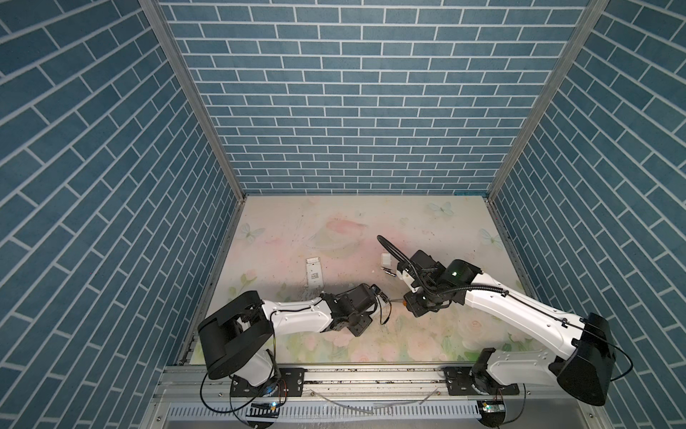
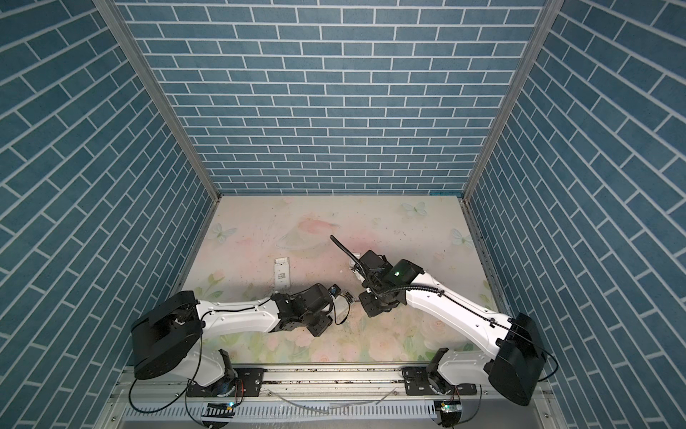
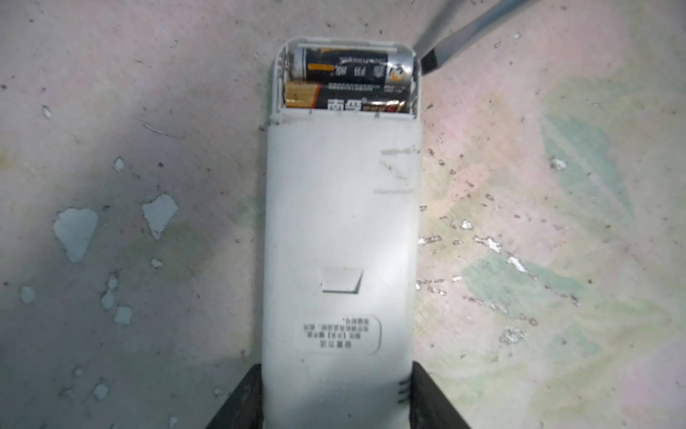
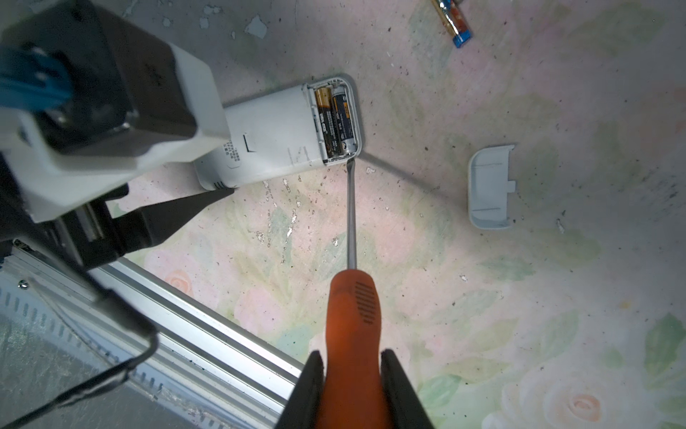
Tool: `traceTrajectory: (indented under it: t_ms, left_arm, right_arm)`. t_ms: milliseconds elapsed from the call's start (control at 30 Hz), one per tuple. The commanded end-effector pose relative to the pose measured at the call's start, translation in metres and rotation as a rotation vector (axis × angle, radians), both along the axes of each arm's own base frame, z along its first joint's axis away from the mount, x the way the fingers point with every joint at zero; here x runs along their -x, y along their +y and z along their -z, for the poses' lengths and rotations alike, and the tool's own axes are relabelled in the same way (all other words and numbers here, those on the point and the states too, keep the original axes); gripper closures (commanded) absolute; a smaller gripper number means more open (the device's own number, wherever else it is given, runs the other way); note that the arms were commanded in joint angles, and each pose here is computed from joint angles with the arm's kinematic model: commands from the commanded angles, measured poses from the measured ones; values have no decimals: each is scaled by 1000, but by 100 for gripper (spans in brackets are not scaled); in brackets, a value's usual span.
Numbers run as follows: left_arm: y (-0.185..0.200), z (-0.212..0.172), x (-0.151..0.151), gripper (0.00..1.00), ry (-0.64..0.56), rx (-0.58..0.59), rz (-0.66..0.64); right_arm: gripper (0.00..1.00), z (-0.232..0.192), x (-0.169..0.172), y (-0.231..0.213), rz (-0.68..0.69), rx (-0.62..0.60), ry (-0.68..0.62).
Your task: Unload the batteries from the remote control
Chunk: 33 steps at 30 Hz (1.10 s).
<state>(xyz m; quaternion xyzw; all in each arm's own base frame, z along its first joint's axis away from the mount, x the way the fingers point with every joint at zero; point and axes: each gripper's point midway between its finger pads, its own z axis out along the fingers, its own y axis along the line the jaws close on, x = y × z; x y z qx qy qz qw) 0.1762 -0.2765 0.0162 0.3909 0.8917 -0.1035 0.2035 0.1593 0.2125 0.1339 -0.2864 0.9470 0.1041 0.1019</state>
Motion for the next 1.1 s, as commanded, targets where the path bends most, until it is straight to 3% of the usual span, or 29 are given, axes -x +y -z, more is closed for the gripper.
traceTrajectory:
  t_ms: [0, 1067]
  left_arm:
    - [16, 27, 29, 89, 117, -92, 49]
    - [20, 27, 29, 90, 114, -101, 41]
  right_arm:
    - [100, -26, -12, 17, -14, -81, -52]
    - [100, 2, 6, -10, 39, 4, 9]
